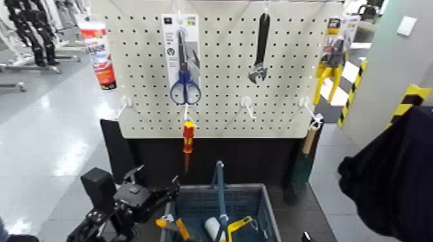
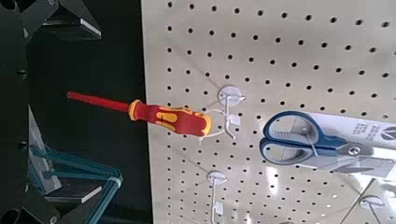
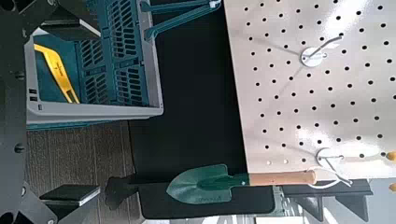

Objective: Put the yellow paint brush into the crate.

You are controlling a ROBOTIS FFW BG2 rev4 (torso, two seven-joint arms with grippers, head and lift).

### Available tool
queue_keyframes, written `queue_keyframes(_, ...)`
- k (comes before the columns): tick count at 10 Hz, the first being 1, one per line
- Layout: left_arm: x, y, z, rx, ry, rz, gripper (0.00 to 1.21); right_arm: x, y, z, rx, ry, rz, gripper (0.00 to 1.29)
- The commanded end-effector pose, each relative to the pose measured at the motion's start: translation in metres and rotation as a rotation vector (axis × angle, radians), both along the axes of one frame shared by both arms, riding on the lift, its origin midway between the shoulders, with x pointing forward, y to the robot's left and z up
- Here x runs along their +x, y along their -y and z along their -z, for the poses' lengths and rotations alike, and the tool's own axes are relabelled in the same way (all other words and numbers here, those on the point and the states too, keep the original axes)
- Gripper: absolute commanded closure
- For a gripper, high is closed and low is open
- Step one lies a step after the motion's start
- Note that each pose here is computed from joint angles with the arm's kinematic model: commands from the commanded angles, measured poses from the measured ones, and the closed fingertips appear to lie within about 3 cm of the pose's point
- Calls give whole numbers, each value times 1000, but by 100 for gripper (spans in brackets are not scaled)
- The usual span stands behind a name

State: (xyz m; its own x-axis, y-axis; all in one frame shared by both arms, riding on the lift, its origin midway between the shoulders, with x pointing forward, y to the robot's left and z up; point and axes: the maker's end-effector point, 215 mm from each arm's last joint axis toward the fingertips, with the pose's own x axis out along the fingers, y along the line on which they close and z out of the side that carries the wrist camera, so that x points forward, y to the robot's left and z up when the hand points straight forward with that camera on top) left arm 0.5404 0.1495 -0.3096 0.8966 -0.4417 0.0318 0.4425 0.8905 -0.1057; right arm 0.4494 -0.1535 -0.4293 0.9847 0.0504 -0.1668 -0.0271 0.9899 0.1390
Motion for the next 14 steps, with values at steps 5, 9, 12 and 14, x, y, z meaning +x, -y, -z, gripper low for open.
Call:
queue_keyframes(5, -48, -49, 51, 79, -45, -210, 13, -1, 7, -11, -28, 41, 13, 14)
queue_keyframes(9, -71, -53, 70, 91, -89, -243, 13, -2, 10, -16, -44, 61, 19, 14)
queue_keyframes(12, -74, -54, 78, 96, -107, -249, 13, -1, 13, -26, -71, 96, 22, 14)
queue_keyframes(14, -74, -52, 81, 95, -114, -247, 13, -1, 13, -33, -89, 118, 19, 14)
